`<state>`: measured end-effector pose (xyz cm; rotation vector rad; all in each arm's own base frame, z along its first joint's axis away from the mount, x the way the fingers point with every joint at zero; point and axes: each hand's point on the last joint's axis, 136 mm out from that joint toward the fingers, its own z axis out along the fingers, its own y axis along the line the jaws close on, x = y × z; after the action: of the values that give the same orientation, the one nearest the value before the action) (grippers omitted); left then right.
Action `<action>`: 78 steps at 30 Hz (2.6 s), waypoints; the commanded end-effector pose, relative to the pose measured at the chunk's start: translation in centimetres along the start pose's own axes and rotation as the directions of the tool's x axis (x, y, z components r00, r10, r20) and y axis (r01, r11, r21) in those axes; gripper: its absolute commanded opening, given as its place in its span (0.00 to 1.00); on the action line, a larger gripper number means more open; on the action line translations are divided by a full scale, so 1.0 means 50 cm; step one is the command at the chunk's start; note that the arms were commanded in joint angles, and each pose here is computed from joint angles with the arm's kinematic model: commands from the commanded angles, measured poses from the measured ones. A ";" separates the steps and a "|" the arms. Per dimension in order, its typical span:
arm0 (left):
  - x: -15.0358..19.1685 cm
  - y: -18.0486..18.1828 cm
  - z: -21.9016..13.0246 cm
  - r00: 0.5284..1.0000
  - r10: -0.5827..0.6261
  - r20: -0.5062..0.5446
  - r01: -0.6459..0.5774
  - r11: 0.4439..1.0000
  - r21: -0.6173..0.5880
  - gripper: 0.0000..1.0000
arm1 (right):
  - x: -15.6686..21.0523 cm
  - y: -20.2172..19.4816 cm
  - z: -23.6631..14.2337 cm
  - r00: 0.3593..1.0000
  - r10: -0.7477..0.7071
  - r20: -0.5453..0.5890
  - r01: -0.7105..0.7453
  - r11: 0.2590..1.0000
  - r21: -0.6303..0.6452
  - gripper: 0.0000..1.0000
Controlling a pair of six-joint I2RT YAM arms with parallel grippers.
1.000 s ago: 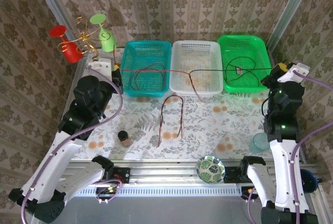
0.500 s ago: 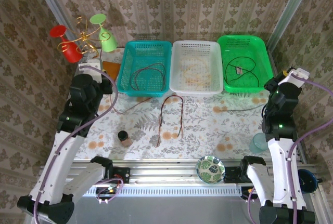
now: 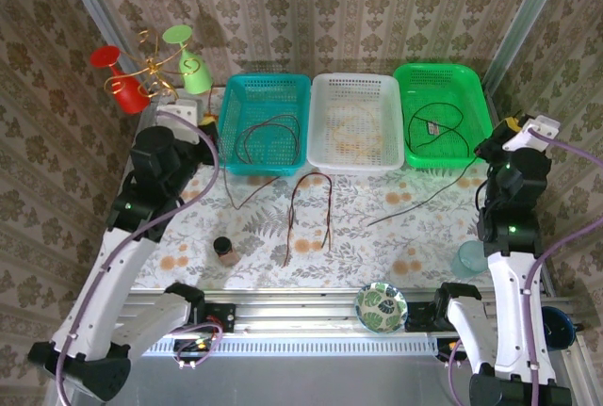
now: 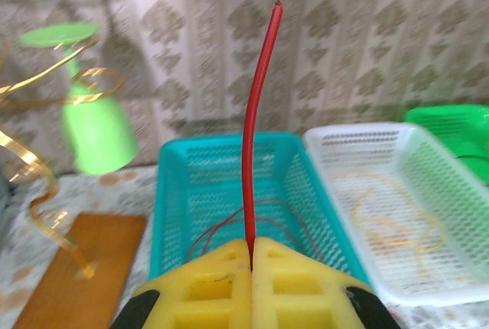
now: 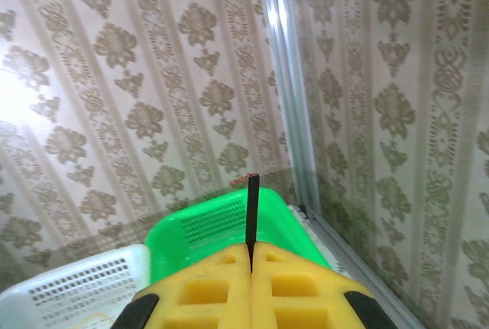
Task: Untangle the cables
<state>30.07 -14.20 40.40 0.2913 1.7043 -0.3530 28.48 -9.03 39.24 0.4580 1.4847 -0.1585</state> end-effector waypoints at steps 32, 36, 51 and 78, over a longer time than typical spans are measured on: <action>-0.485 -0.117 0.132 0.803 0.458 0.381 -0.456 0.884 -0.100 0.00 | 0.012 0.044 -0.009 0.989 0.145 -0.034 -0.148 0.980 -0.134 0.00; -0.351 -0.047 0.234 0.851 0.495 0.177 -0.475 0.868 -0.147 0.00 | 0.012 0.046 -0.009 0.987 0.156 -0.038 -0.160 0.977 -0.139 0.00; 0.381 0.064 0.429 0.703 0.343 -0.623 -0.351 0.929 0.116 0.00 | -0.003 0.056 -0.017 0.988 0.152 -0.034 -0.156 0.974 -0.163 0.00; 0.392 0.046 0.407 0.750 0.200 -0.630 -0.142 0.980 0.141 0.85 | -0.123 0.090 -0.055 0.991 0.127 0.053 -0.111 0.965 -0.237 0.00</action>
<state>46.23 -20.44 14.33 0.7477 2.4088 -0.1775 27.89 -5.91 42.86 0.4105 1.4413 0.0806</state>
